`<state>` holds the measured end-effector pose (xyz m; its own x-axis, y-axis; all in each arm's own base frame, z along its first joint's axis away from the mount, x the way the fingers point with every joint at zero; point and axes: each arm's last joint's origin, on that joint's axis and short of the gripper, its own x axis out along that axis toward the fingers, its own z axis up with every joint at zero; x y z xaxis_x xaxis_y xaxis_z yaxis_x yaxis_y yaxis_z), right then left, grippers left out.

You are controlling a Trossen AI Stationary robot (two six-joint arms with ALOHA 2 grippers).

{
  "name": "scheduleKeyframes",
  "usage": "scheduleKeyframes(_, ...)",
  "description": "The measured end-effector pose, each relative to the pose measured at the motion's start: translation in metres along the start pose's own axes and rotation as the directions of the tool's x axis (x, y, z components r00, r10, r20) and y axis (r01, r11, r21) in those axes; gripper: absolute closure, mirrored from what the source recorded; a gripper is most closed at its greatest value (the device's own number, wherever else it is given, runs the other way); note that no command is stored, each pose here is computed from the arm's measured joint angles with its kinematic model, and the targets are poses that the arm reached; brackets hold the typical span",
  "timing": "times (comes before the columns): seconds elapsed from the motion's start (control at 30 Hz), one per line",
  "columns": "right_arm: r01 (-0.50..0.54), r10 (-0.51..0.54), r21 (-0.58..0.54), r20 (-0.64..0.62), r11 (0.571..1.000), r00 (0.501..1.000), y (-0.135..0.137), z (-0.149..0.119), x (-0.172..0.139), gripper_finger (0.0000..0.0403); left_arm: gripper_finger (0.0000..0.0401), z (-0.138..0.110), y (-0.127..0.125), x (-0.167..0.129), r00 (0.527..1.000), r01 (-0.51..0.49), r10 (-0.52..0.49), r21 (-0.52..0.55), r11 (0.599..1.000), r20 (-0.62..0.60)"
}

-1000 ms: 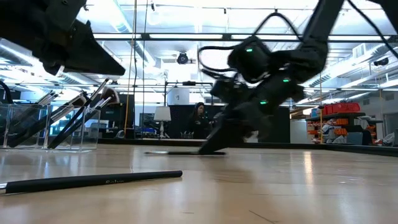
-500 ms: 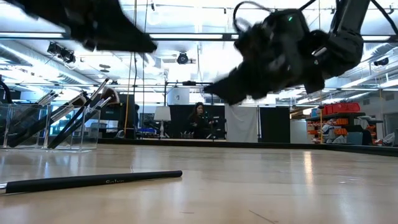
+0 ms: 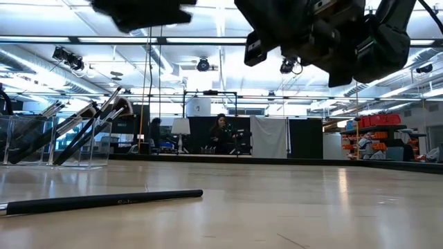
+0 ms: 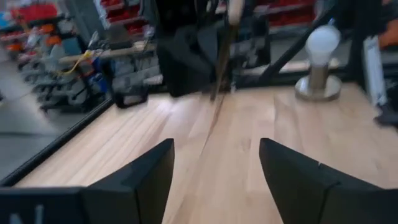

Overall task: Put items in baskets/containers
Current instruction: Put the black eyeshadow brush into the transparent organizer

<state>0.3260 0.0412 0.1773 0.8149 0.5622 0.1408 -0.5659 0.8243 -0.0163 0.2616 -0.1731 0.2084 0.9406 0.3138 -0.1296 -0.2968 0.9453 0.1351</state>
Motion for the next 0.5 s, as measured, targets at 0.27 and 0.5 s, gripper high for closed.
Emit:
scheduleKeyframes(0.27, -0.008, 0.008, 0.008, -0.001, 1.0, 1.0, 0.003, 0.0, 0.001, 0.0397, 0.0188, 0.017, 0.002, 0.012, 0.981, 0.094, -0.103, 0.061, 0.994, 0.164)
scheduleKeyframes(0.5, -0.007, 0.007, 0.008, -0.001, 1.0, 1.0, 0.003, 0.0, 0.001, 0.0397, 0.0235, 0.021, 0.005, 0.015, 0.976, 0.087, -0.099, 0.07, 0.994, 0.196)
